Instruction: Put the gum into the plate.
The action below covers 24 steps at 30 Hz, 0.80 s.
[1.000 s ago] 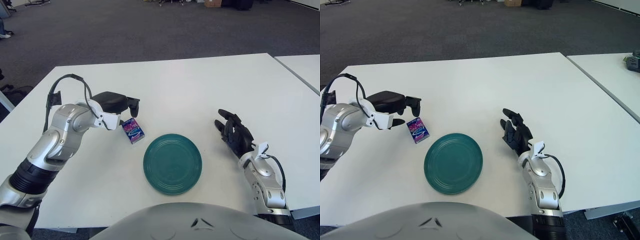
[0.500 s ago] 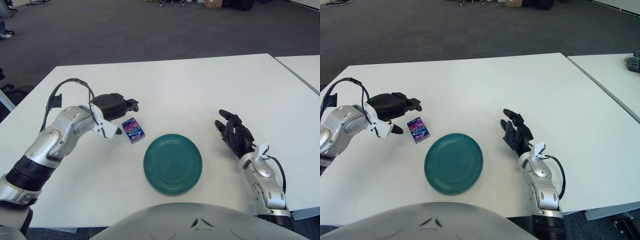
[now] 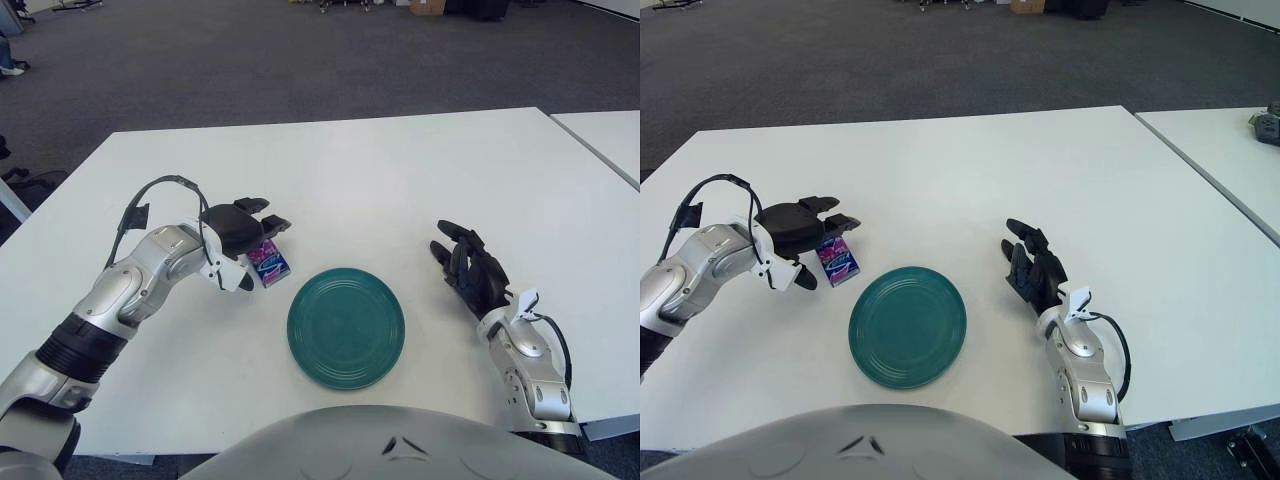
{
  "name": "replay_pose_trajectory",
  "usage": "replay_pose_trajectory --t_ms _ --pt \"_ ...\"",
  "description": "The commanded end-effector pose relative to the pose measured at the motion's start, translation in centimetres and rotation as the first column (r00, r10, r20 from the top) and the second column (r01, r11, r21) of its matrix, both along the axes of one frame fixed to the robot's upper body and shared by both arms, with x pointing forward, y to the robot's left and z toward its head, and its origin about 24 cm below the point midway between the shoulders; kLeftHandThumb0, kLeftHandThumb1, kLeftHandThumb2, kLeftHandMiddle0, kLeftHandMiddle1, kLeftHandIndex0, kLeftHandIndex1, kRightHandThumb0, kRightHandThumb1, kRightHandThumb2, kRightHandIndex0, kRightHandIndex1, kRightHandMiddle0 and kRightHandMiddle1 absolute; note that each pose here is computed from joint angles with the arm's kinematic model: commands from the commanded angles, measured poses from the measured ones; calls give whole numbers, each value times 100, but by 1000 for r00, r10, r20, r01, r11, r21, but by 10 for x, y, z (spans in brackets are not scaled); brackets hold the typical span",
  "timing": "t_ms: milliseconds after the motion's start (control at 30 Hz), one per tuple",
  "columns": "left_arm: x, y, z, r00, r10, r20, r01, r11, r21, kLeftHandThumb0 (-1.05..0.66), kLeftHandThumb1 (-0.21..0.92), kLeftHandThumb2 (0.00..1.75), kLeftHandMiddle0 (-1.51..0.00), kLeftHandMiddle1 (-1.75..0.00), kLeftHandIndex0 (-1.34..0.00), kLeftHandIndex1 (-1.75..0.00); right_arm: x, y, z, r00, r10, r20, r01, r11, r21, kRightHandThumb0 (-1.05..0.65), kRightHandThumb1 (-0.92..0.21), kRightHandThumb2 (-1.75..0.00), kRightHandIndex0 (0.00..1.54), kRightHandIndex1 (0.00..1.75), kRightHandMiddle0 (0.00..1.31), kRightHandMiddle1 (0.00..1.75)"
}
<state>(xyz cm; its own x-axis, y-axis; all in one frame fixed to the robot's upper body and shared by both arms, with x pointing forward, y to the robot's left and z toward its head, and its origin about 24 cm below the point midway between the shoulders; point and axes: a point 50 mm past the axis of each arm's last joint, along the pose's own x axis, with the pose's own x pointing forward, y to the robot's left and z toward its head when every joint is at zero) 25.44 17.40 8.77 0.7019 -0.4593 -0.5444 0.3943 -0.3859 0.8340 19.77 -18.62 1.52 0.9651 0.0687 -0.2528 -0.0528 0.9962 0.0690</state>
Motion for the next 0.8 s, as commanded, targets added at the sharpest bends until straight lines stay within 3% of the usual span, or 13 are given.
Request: replay_pose_trajectory --t_ms 0,500,767 --pt "4 1 2 999 -6 34 6 1000 16 -105 92 16 0 0 0 -4 -10 1 -16 994 -1 -113 1 1000 0 -75 -92 -85 35 1 0 69" --pt "1 -6 -5 999 -54 6 54 999 -6 -105 92 20 0 0 0 0 -12 4 -18 992 -13 -129 13 1000 -5 -74 -92 -84 38 2 0 78" --pt "2 -10 -8 995 -102 16 103 993 -55 -103 92 13 0 0 -5 -4 -14 3 -19 991 -20 -131 18 1000 -11 -74 -92 -84 38 1 0 80"
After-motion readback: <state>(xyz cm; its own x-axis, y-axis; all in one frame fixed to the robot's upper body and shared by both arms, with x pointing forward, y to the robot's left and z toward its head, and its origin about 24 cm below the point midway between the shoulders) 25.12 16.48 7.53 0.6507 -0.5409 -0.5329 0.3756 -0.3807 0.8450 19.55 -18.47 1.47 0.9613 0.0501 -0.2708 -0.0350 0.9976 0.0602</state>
